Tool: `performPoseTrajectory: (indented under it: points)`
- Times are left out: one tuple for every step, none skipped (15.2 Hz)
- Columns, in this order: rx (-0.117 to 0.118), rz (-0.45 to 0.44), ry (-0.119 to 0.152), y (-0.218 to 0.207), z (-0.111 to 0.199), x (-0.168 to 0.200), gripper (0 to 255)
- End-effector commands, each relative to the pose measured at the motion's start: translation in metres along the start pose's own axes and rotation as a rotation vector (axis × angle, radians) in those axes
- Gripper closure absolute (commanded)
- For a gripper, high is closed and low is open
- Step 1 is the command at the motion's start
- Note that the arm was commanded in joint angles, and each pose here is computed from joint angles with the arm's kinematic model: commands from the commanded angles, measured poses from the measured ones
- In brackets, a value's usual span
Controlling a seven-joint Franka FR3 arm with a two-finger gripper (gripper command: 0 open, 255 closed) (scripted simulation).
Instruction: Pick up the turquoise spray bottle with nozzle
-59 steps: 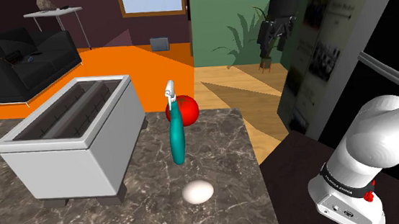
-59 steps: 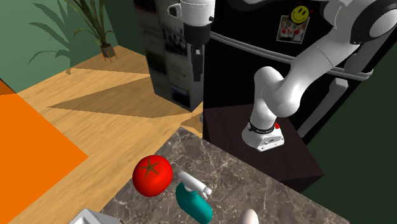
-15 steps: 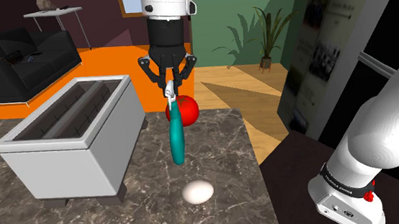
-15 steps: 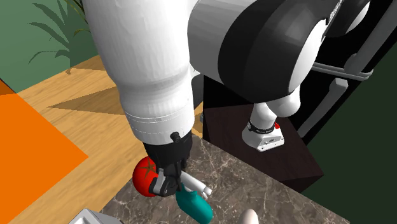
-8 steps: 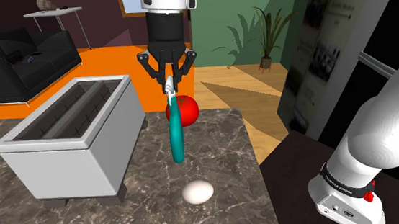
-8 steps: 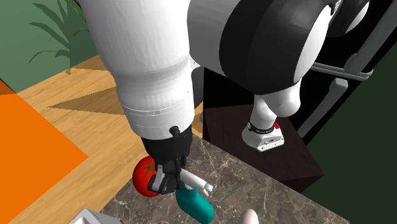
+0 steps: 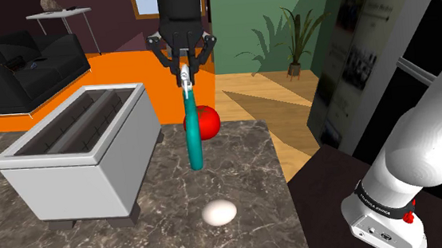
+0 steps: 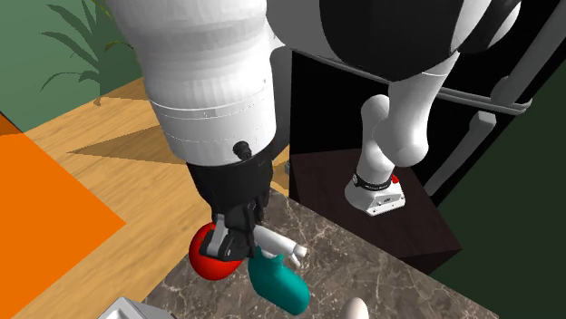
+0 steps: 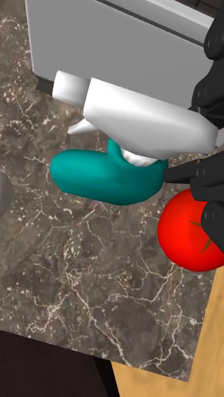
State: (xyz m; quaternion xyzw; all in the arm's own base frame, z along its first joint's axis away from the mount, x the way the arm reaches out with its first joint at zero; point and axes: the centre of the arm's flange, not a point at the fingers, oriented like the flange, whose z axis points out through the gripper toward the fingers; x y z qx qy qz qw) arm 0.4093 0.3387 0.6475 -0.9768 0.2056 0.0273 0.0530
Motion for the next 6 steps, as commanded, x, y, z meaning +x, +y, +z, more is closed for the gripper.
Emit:
performPoseTrajectory:
  points:
    - [0.000, 0.000, 0.000, -0.001, -0.010, -0.001, 255]
    - [0.000, 0.000, 0.000, -0.001, -0.016, -0.002, 255]
    - [0.000, 0.000, 0.000, -0.002, -0.021, -0.002, 255]
    - [0.000, 0.000, 0.000, -0.002, -0.026, -0.003, 255]
    - [0.000, 0.000, 0.000, -0.002, -0.027, -0.003, 255]
    - [0.000, 0.000, 0.000, -0.002, -0.027, -0.003, 255]
